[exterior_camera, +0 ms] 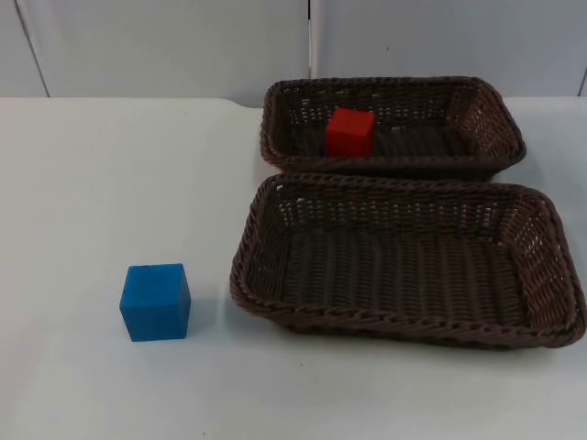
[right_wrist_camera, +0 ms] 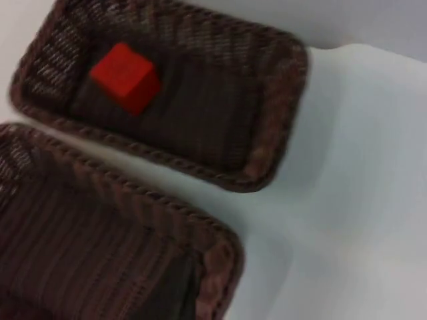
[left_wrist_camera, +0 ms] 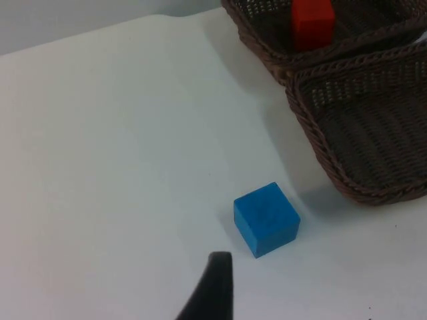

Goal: Pick up one cube with the left hand and place it into the upper basket. Pick up one cube with the right hand and place it into the lower basket.

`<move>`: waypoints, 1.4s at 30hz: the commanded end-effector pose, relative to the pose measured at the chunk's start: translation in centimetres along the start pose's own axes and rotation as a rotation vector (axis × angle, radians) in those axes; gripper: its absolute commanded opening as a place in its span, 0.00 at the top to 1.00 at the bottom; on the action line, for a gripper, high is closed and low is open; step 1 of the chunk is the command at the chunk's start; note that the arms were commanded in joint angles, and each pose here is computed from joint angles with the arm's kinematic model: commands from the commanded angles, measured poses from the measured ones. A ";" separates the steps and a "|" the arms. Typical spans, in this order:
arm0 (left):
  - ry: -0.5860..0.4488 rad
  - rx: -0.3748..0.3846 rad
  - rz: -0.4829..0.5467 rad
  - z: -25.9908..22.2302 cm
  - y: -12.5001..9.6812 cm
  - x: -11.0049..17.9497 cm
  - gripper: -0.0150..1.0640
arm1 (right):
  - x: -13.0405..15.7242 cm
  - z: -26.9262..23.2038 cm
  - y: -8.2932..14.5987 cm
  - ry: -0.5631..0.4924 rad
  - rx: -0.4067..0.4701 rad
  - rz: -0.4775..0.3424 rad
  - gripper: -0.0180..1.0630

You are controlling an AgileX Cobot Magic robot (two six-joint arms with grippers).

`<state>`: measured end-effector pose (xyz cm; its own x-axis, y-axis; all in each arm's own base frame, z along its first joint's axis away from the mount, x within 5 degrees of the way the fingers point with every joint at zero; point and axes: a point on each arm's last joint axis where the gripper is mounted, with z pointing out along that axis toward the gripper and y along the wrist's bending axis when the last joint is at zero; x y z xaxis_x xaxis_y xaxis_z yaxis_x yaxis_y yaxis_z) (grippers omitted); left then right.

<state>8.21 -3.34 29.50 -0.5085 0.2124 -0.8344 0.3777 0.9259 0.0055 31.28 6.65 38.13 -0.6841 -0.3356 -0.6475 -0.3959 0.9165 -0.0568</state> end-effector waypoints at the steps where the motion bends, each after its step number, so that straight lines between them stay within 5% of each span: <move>1: -0.008 -0.004 -0.001 0.0 0.0 0.0 0.22 | -0.3 0.4 1.6 0.013 -0.021 -0.071 0.01; 16: -0.008 -0.004 -0.001 0.0 0.0 0.0 0.22 | -0.9 1.1 11.4 -0.015 -0.179 -0.354 0.01; 30: -0.008 -0.006 0.001 0.0 0.1 0.0 0.22 | 0.7 3.2 19.6 0.013 -0.332 -0.713 0.01; 42: -0.008 -0.006 0.001 0.0 0.1 0.0 0.22 | 3.1 10.9 25.1 0.067 -0.460 -0.840 0.01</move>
<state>8.22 -3.32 29.51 -0.5072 0.2154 -0.8345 0.3772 0.9261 0.0098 25.83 29.87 27.66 -0.1208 -0.8734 -0.4717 -0.9539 0.2336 -0.1884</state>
